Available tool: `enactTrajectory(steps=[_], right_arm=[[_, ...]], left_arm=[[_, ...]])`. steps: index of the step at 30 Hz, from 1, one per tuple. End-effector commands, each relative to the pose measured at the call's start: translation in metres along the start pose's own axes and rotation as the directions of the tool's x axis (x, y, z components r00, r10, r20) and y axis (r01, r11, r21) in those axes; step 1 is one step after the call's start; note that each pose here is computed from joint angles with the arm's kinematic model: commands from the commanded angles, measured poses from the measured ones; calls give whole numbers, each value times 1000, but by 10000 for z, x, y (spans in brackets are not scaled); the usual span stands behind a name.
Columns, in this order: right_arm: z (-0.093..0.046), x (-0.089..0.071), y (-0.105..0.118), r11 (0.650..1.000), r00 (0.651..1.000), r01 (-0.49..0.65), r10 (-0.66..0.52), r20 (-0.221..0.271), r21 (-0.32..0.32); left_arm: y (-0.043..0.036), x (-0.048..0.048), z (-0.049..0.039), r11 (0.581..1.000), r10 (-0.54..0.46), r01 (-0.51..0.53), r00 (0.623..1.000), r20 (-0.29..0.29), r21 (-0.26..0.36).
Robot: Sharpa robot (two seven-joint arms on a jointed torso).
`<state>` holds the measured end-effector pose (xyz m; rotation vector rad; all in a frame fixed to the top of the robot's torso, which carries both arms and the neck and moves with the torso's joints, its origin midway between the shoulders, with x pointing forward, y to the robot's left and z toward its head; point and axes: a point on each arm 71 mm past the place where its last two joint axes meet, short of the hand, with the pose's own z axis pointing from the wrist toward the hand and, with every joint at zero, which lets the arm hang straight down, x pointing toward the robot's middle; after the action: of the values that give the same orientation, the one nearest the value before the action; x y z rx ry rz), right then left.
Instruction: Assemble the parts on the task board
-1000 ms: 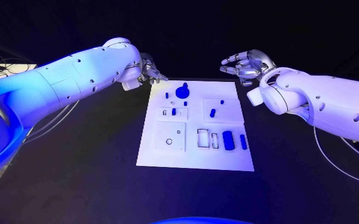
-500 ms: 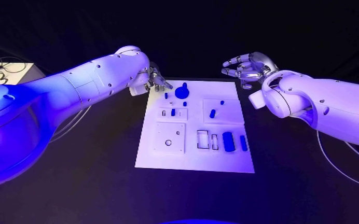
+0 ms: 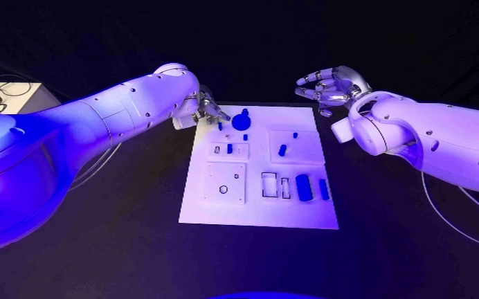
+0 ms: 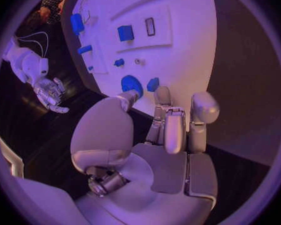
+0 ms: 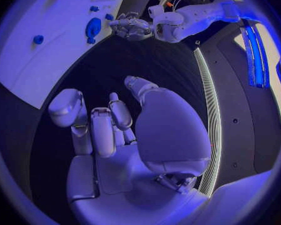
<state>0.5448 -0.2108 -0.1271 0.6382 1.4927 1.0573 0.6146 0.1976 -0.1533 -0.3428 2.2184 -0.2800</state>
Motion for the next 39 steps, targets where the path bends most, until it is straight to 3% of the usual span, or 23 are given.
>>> enactTrajectory(steps=[1,8,39], right_arm=[[-1,-12,15,1000,1000,-4,4,12,-16],[-4,-22,9,1000,1000,-4,4,13,-13],[9,-22,0,1000,1000,-2,2,10,-5]], left_arm=[[1,17,5,1000,5,-5,1000,-23,9],[44,1,5,1000,1,-1,1000,-19,0],[41,40,-7,1000,11,-10,998,-57,11]])
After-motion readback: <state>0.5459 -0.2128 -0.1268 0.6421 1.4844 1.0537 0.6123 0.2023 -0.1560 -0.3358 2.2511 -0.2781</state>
